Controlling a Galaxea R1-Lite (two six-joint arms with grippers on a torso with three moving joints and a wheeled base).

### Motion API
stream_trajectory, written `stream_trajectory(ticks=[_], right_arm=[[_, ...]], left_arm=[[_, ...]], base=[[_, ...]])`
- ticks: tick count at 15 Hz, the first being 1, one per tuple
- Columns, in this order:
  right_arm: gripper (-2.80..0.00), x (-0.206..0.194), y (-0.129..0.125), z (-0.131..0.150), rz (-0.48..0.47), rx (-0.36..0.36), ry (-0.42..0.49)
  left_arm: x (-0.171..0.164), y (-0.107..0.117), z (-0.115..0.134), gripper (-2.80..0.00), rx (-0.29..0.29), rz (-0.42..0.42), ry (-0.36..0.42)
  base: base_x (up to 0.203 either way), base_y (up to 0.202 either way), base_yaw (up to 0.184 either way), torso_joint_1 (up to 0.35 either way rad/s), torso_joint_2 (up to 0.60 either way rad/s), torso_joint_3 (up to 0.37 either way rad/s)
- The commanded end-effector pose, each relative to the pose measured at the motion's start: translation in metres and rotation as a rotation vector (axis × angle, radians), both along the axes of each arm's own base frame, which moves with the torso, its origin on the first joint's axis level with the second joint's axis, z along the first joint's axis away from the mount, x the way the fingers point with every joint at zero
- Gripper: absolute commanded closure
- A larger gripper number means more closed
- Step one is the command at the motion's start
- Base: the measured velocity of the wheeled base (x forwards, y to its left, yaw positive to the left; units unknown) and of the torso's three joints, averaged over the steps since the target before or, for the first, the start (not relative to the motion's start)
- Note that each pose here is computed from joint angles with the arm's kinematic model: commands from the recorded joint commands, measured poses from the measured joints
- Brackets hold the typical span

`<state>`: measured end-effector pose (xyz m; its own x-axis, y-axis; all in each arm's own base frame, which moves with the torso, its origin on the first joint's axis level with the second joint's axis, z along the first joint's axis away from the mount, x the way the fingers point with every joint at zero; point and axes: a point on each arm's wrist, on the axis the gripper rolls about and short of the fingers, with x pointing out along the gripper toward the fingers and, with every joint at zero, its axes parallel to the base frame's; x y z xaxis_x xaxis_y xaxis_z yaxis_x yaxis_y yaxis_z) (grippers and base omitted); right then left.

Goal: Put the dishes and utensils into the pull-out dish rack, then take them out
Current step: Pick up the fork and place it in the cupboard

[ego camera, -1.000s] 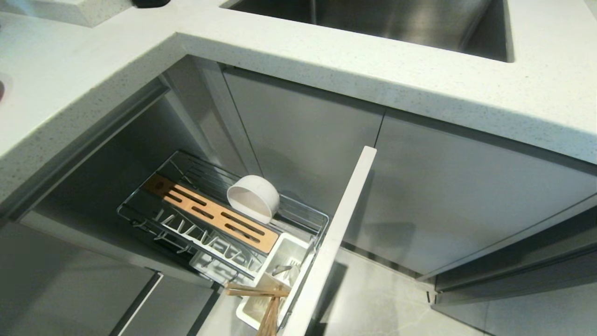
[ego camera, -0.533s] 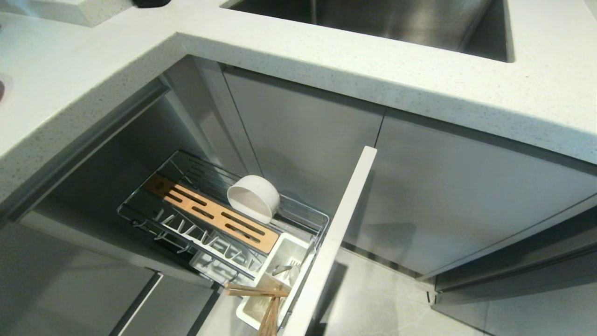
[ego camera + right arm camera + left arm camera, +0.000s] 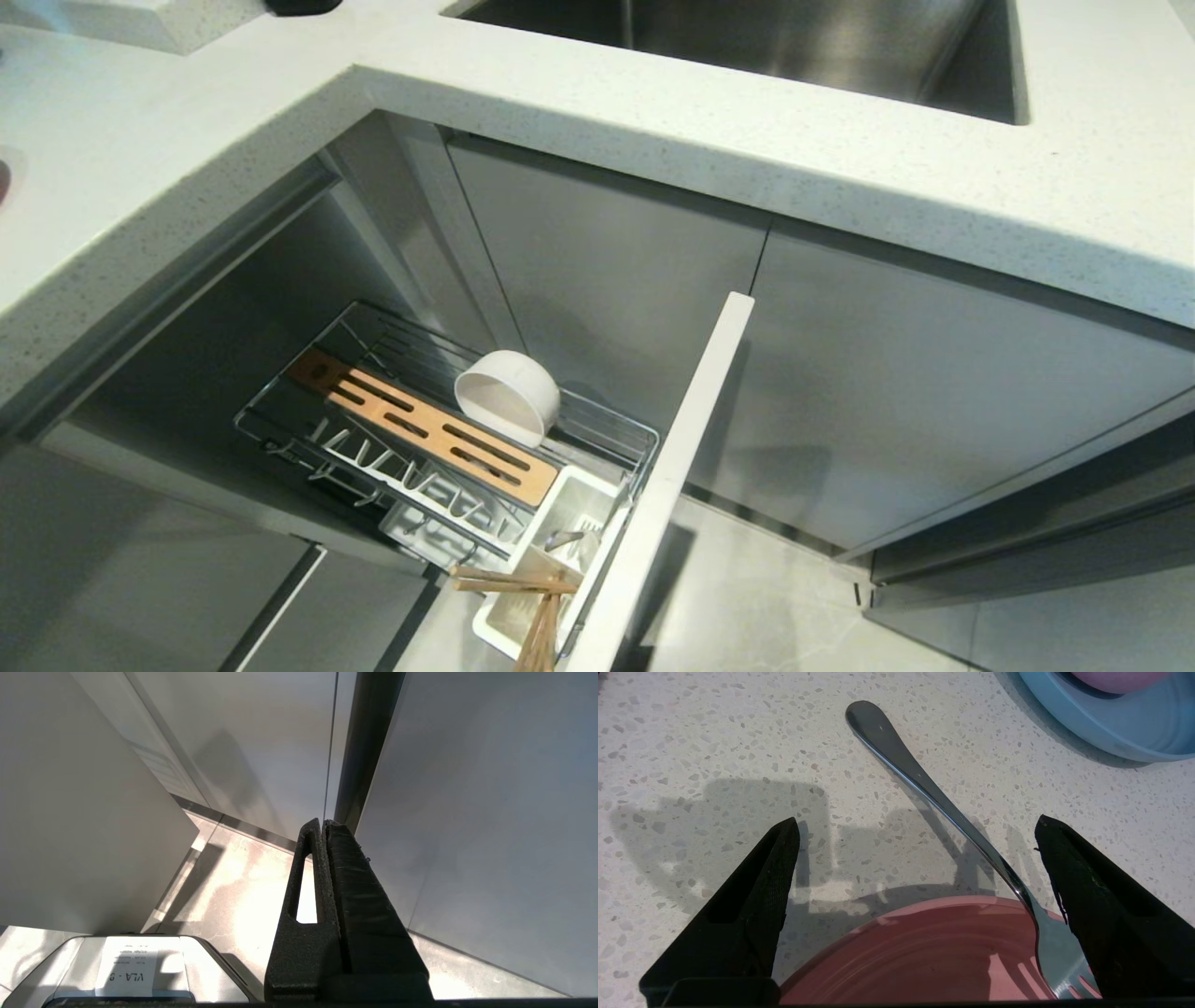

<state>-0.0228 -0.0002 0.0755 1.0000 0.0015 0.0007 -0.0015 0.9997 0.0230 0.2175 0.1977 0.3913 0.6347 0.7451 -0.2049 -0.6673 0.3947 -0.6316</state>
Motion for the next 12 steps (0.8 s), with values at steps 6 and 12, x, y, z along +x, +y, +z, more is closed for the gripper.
stream_trajectory(ticks=[6,12], right_arm=[[0.00,0.0001,0.0000,-0.0004,0.000,0.000,0.002],[0.00,0.0001,0.0000,-0.0003,0.000,0.000,0.001]], left_arm=[[0.0010,0.0007,-0.0013,-2.80,-0.007,0.001,0.001],[0.0002,0.0006,-0.0007,-2.80,-0.006,0.003,0.000]], base=[[0.000,0.000,0.000,0.000,0.00,0.000],[0.000,0.000,0.000,0.000,0.00,0.000]])
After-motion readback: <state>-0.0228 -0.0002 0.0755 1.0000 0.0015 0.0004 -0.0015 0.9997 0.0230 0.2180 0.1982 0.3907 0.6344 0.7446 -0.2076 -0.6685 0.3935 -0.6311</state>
